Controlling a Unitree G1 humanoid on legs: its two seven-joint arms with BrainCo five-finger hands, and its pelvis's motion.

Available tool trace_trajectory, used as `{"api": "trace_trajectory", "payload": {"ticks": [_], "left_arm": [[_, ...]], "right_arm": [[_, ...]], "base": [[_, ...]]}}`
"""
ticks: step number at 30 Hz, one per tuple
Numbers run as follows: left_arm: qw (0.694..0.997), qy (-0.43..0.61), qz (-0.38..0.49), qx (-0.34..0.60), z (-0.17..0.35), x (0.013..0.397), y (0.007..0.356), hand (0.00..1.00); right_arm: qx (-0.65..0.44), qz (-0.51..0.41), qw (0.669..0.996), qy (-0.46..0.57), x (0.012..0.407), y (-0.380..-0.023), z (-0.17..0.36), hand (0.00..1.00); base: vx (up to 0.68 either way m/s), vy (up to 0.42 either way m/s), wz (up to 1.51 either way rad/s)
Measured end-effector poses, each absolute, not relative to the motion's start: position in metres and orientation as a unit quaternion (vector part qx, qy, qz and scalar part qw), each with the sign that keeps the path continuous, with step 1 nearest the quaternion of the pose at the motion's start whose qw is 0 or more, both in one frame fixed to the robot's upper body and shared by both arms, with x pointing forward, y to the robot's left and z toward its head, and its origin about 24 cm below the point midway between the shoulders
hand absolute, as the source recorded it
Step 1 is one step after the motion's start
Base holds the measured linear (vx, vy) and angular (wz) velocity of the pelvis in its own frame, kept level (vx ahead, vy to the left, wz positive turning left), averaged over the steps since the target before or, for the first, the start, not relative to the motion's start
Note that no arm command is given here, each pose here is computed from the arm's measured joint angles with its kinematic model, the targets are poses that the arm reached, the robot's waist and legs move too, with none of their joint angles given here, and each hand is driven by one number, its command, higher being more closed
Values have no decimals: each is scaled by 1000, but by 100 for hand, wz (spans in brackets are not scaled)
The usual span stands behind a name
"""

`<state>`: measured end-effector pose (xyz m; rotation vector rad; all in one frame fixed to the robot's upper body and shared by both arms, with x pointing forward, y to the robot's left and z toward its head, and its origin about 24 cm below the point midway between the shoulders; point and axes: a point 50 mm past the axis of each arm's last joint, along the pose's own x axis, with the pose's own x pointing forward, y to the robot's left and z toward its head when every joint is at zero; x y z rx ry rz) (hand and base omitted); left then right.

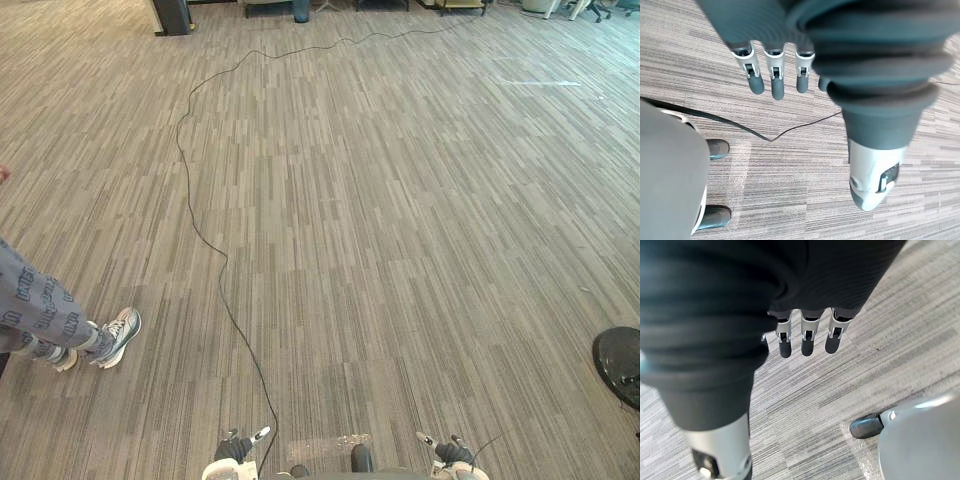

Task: Pick up cushions and gather them together orderly.

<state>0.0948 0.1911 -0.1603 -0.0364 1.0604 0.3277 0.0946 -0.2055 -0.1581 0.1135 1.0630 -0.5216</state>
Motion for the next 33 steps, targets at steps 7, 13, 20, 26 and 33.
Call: {"api": "trace_trajectory", "payload": {"ticks": [7,13,20,26,33], "left_arm": [[850,504,153,-17,-161,95,190,0],[848,509,147,-14,-162,93,188,0],[848,510,145,-9,-162,94,190,0],[848,509,145,-8,-161,95,191,0],[849,508,145,-7,-161,97,192,0]], "right_arm": [[71,-257,818,510,91,-205,-161,0],[74,-259,816,511,90,-205,-161,0],[78,-263,815,511,89,-205,-161,0],[86,-267,811,513,88,-204,-162,0],[87,-265,810,515,89,-203,-163,0]], "base": [[-15,-17,5],[-53,-38,4],[-53,-36,3],[-2,-5,0],[-3,-4,0]]}}
